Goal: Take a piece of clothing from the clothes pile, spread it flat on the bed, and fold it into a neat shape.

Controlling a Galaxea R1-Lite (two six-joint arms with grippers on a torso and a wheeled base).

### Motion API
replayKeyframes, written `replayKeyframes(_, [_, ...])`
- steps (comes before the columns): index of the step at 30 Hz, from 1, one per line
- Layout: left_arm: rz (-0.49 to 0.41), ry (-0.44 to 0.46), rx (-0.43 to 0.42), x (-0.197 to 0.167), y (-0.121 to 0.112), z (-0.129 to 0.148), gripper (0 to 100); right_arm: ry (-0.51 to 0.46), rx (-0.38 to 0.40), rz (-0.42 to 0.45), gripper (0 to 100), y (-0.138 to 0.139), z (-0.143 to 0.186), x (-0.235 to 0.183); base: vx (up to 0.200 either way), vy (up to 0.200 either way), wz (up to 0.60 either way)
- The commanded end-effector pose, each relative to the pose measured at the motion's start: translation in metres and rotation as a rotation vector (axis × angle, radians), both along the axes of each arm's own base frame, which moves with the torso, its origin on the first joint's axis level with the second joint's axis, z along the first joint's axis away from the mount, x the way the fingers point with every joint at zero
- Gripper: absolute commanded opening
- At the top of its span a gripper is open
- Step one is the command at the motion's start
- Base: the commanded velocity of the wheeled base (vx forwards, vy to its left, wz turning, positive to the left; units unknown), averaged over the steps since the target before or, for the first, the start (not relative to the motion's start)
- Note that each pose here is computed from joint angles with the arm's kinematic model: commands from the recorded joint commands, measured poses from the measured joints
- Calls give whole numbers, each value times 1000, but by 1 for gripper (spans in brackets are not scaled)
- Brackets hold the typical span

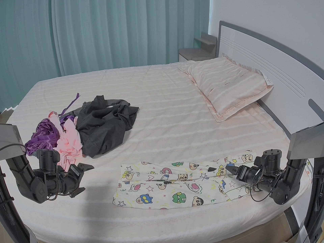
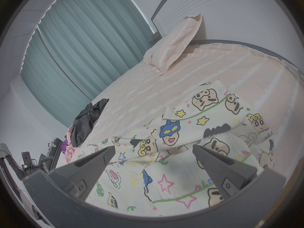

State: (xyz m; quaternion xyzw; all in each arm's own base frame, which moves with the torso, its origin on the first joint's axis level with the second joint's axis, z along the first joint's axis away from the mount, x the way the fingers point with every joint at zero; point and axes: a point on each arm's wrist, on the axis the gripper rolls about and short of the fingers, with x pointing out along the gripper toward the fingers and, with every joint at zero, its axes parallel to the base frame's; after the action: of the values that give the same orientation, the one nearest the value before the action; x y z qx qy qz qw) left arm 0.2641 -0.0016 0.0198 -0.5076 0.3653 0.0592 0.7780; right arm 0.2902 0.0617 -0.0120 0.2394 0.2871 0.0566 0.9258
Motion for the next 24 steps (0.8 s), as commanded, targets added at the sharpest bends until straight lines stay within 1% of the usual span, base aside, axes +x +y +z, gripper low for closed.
replayKeyframes(1, [-7,5,3,-1,-1,-1,100,-3,-2,8,100,3,0,-1,200,0,0])
replayKeyframes(5, [-10,4,6,-1,-2,-1,100,-9,-1,8,100,3,1,0,200,0,0])
replayKeyframes(6, [-22,4,8,-2,-6,-1,100,-21,2,8,100,4,4,0,0,0,0])
replayKeyframes(9, [-79,14,20,-7,-24,-1,100,-37,5,8,100,3,8,-1,0,0,0])
replayKeyframes(11, [-118,11,31,-7,-36,-2,100,-43,7,10,100,4,10,-2,0,0,0])
replayKeyframes(12, [-152,5,49,-6,-48,-2,100,-45,7,13,100,5,11,-2,0,0,0])
replayKeyframes(13, [-160,-1,53,-5,-52,-2,100,-45,7,14,100,5,11,-2,0,0,0])
replayKeyframes(15, [-194,-29,81,0,-66,-1,100,-43,8,20,100,7,10,-3,0,0,0])
replayKeyframes(17, [-253,-44,120,1,-74,-3,100,-45,9,21,100,7,11,-3,0,0,0])
replayKeyframes(19, [-353,-67,194,1,-83,-9,100,-43,8,23,100,8,10,-3,0,0,0])
replayKeyframes(21, [-408,-79,239,5,-90,-16,100,-45,9,23,100,8,11,-3,0,0,0])
replayKeyframes(23, [-439,-100,270,17,-97,-22,100,-43,8,24,100,8,10,-3,0,0,0])
replayKeyframes(24, [-440,-109,271,22,-100,-24,100,-43,10,25,100,8,10,-3,0,0,0])
